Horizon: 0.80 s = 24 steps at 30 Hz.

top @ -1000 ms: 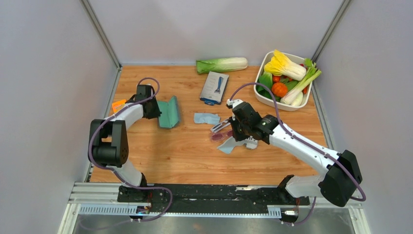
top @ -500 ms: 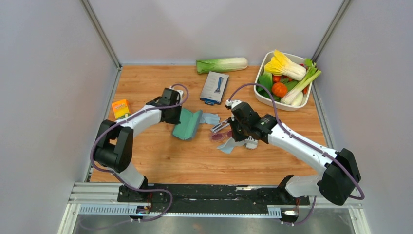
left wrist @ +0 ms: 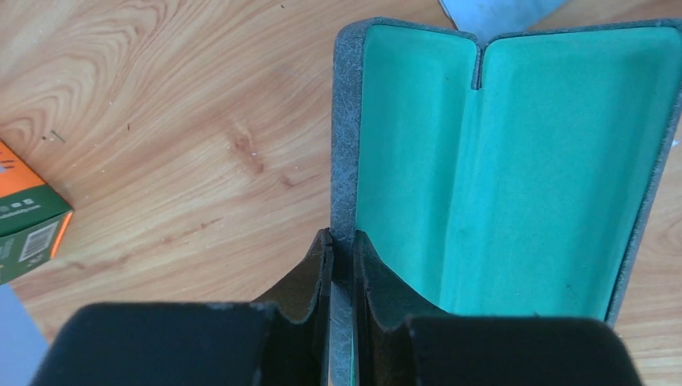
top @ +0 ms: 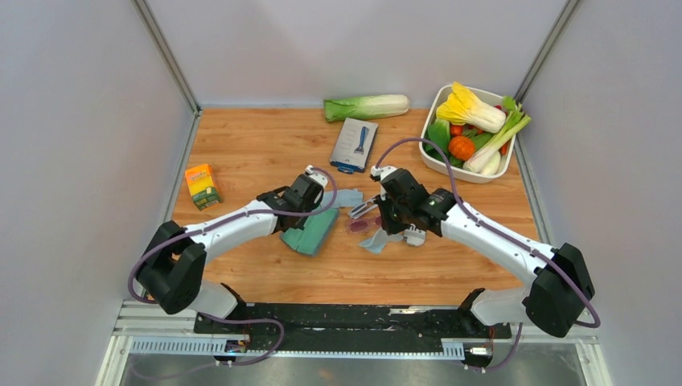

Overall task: Organize the sunglasses
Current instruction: Adjust the sunglasses case at the center of the board.

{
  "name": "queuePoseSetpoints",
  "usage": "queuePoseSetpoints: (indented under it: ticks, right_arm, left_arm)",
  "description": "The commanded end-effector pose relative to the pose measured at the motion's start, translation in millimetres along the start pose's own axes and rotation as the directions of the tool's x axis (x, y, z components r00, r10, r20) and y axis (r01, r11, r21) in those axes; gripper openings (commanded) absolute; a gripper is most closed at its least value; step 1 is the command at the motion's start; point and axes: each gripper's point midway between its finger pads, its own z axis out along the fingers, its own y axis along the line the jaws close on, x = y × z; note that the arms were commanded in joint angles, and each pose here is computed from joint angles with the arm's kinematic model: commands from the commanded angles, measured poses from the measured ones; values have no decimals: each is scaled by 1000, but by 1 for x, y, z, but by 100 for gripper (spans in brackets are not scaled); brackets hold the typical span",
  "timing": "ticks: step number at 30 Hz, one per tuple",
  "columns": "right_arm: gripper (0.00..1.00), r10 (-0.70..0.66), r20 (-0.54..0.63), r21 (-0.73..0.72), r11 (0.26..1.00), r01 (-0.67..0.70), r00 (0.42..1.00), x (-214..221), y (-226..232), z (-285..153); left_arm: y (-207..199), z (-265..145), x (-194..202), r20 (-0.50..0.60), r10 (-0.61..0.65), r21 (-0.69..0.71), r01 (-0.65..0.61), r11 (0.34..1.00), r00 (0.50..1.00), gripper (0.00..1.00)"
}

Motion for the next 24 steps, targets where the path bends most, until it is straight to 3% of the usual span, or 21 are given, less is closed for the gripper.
queuePoseSetpoints:
  ticks: [1, 7, 9, 10, 11, 15, 19, 24]
  right_arm:
    - [0, -17, 62, -38, 999, 19, 998, -23, 10, -3]
    - [0, -17, 58, -80, 997, 22, 998, -27, 19, -7]
    - [0, -17, 54, -83, 996, 22, 998, -27, 20, -7]
    - [0, -16, 55, -87, 996, 21, 998, -28, 21, -8]
    - [0, -13, 57, -94, 995, 18, 998, -29, 22, -8]
    - [0, -12, 61, -118, 993, 20, 998, -36, 29, -11]
    - [0, -32, 63, -134, 990, 41, 998, -44, 40, -14]
    - [0, -62, 77, -167, 983, 74, 995, -61, 62, -18]
  left_arm:
    - [9, -4, -8, 71, 73, -119, -64, 991, 995, 9]
    - [-5, -2, -6, 131, 100, -99, -88, 991, 986, 14]
    - [-3, -8, -11, 171, 78, -99, -62, 993, 982, 22]
    - [-3, -11, -14, 183, 73, -98, -55, 994, 980, 38]
    - [-1, -17, -21, 218, 55, -90, -36, 995, 974, 46]
    - [-1, -40, -43, 312, 8, -45, 6, 999, 950, 68]
    - [1, -63, -60, 365, -43, -4, 47, 999, 930, 69]
    - [18, -85, -64, 383, -219, 68, 209, 976, 898, 70]
